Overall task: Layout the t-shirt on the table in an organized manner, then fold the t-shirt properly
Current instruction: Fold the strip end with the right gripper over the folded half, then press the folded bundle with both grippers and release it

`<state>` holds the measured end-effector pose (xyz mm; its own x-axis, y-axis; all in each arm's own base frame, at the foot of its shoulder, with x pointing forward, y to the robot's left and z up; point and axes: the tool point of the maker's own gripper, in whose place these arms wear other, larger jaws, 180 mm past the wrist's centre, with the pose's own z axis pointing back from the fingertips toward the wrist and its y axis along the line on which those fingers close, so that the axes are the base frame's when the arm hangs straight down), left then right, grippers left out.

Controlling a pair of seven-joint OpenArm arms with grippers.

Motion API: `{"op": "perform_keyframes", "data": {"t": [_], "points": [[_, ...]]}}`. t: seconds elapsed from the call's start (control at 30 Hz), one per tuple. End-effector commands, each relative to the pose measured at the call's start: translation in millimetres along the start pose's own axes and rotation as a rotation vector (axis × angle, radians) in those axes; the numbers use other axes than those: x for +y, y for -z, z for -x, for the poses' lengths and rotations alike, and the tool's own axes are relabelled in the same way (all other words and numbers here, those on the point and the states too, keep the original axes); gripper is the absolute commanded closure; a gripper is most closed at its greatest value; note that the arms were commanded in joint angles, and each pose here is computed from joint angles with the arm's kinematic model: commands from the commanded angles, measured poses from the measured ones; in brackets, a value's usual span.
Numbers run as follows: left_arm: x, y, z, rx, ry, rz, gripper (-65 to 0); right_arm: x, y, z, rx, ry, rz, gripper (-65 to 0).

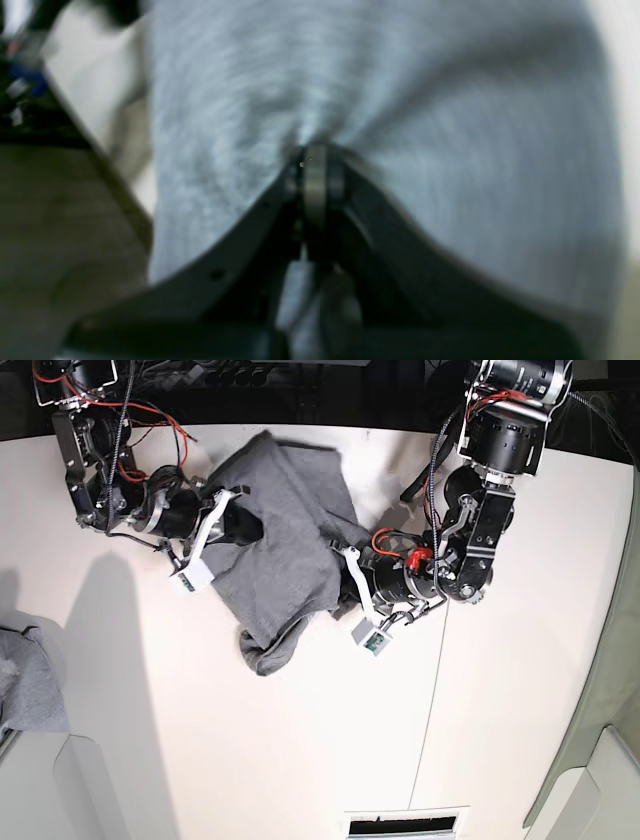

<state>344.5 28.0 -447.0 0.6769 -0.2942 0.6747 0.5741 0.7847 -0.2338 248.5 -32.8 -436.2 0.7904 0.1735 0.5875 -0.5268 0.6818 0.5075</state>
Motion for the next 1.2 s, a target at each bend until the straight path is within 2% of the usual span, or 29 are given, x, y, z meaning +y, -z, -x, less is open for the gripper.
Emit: {"op": "perform_keyframes", "data": {"t": [0.0,0.17,0.3,0.43,0.53,0.67,0.77,0.87,1.17], "points": [[6,-5,-24,-0.054,0.02,-0.003,0.0,7,-3,-20,-0.064,-0.025,-0.019,0.0],[29,-31,-43,-0.08,0.047,-0.029,0.0,17,-3,-40,-0.133,-0.025,-0.03,0.0],[28,-53,-46,-0.096,0.059,0.024,0.0,4,-16,-59,-0.201,-0.009,0.012,0.0],[12,-66,-34,-0.114,0.034,0.089,0.0,-31,-36,-67,-0.245,-0.001,0.132,0.0],[-17,-78,-24,-0.125,0.061,0.171,0.0,-57,-53,-65,-0.246,-0.001,0.231,0.0],[-41,-79,10,-0.088,0.031,0.208,0.0,-69,-60,-54,-0.231,0.025,0.27,0.0],[-42,-71,40,-0.032,0.035,0.16,0.0,-65,-55,-37,-0.186,0.049,0.257,0.0],[-34,-65,52,-0.01,0.023,0.112,0.0,-52,-46,-23,-0.161,0.067,0.215,0.0],[10,-46,43,0.022,-0.013,0.054,0.0,19,5,3,-0.064,0.028,0.022,0.0]]}}
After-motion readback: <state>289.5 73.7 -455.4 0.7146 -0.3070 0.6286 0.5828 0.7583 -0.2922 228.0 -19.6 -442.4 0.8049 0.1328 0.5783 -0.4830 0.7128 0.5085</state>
